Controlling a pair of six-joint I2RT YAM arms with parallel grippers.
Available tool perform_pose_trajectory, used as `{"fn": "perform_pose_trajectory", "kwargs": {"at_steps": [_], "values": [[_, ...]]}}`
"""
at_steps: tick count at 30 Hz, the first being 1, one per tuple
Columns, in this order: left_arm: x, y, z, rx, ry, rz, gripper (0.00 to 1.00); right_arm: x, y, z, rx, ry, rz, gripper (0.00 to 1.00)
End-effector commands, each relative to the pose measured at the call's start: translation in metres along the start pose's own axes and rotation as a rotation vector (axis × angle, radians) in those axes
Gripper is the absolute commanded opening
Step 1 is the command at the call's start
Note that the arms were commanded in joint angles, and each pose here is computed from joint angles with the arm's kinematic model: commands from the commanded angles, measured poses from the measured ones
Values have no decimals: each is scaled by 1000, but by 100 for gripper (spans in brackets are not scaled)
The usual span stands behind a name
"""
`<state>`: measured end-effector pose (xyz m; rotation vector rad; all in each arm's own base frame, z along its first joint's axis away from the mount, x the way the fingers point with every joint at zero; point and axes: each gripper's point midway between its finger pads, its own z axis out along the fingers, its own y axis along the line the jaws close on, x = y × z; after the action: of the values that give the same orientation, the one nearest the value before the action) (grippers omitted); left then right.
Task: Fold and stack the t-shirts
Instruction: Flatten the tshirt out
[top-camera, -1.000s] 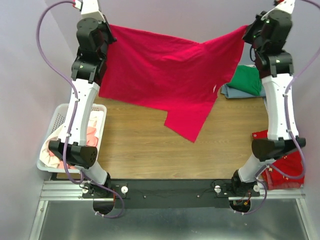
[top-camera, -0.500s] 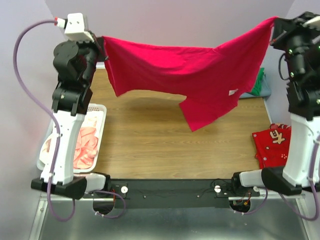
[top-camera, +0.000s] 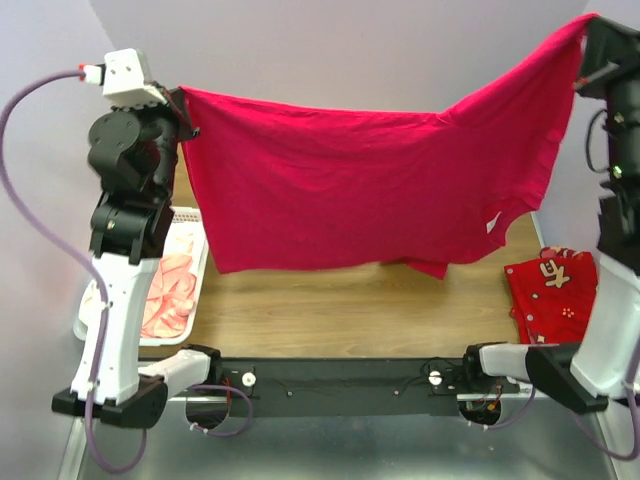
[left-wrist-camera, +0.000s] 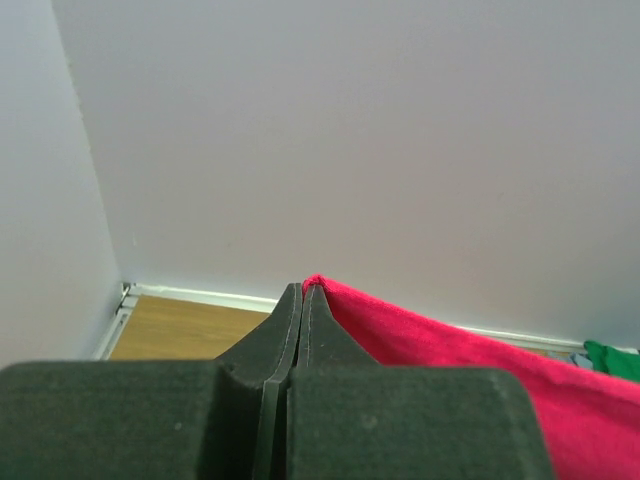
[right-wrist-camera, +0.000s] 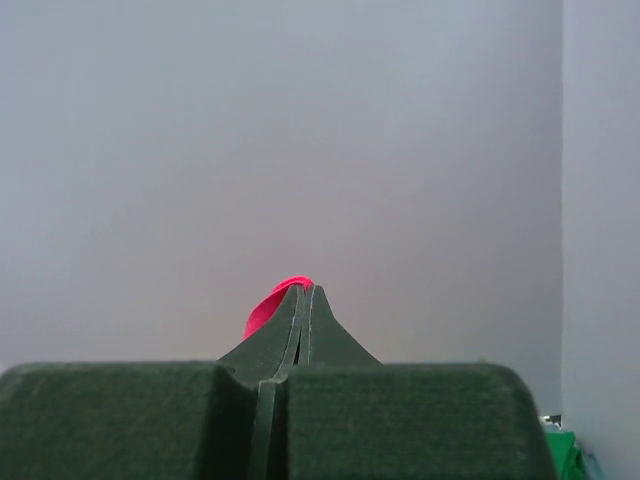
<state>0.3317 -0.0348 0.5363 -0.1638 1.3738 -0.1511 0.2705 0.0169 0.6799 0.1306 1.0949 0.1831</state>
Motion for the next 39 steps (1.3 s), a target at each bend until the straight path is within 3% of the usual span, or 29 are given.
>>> {"fn": "perform_pose_trajectory", "kwargs": {"at_steps": [1,9,17,25,29,33,39], "values": [[24,8,38,-86,32,-47,0,62,-8,52,30,107,-37,1],[36,-4,95,-86,44,-60,0,93,-14,91,57,132,-64,1],[14,-11,106,-68,10,-54,0,93,-12,93,46,128,-59,1],[-11,-8,67,-45,-35,-48,0,64,-3,52,-1,104,-36,1],[3,-2,40,-39,-16,-39,0,40,10,15,-79,78,-22,1],[-30,6,-5,-36,-98,-46,0,-4,15,-30,-109,-5,-18,1],[-78,16,-45,-69,-199,-42,0,-42,22,-56,-143,-90,-36,1]]}}
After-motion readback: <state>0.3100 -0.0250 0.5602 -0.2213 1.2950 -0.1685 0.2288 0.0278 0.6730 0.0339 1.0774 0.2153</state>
